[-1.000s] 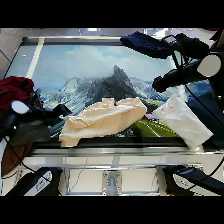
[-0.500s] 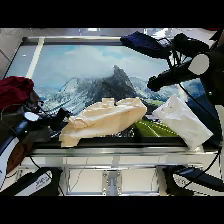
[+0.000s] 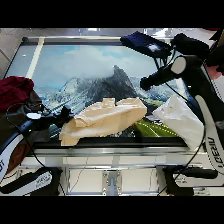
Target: Fold the shirts.
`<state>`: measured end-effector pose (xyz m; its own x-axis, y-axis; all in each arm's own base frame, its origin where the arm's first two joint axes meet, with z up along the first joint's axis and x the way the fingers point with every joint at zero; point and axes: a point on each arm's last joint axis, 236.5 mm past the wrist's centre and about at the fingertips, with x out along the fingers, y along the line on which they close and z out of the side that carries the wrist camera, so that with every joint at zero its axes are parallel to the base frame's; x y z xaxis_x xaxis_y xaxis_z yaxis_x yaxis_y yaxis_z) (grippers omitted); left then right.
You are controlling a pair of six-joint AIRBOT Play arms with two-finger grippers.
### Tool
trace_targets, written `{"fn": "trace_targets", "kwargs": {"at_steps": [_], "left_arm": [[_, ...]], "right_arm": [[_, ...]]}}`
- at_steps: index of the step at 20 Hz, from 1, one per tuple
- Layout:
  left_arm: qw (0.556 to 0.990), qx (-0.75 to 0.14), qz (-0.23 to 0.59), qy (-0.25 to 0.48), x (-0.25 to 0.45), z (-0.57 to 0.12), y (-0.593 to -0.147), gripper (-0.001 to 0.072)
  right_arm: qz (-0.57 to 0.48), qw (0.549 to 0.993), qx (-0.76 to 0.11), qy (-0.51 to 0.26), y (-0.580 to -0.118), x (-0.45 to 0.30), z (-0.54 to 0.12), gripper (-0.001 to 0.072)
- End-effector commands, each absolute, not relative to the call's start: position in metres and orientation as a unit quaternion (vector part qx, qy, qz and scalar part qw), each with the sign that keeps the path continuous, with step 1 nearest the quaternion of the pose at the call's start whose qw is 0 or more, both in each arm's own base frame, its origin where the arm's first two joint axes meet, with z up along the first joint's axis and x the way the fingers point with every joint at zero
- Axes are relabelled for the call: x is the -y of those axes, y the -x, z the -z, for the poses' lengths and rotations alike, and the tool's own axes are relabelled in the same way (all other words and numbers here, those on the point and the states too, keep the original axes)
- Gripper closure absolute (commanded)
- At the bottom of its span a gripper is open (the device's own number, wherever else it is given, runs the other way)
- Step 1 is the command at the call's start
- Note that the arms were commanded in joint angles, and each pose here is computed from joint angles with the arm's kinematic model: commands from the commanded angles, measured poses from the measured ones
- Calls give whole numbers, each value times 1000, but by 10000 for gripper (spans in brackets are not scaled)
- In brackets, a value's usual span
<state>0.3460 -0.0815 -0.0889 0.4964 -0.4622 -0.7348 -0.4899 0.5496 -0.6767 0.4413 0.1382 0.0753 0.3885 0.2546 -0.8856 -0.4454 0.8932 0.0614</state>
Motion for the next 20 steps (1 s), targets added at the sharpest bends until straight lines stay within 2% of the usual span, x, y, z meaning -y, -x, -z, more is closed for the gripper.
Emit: {"fn": "trace_targets", "kwargs": {"at_steps": [1,3,7,13,17,18,19,20], "left_arm": [[730,-500,11,465,86,86,-347,697],[731,-500,11,465,86,85,-347,697],[731,-499,12,465,86,85,-347,697],[732,-499,12,464,86,85,-347,697],[734,-496,8,463,84,86,-349,697],[736,-494,6,463,83,86,-350,697],[737,-492,7,463,82,84,-351,697],[742,-485,9,462,80,79,-354,698]], "right_arm": [[-177,795,-576,73,-455,-125,-3,273],[-144,777,-611,33,-458,-107,30,272],[-145,761,-631,-44,-463,-101,58,272],[-196,735,-643,-86,-462,-140,96,272],[-215,731,-643,-81,-460,-154,104,278],[-218,730,-642,-83,-460,-156,103,363],[-226,727,-643,-84,-457,-159,101,598],[-246,723,-641,-76,-453,-162,95,694]]}}
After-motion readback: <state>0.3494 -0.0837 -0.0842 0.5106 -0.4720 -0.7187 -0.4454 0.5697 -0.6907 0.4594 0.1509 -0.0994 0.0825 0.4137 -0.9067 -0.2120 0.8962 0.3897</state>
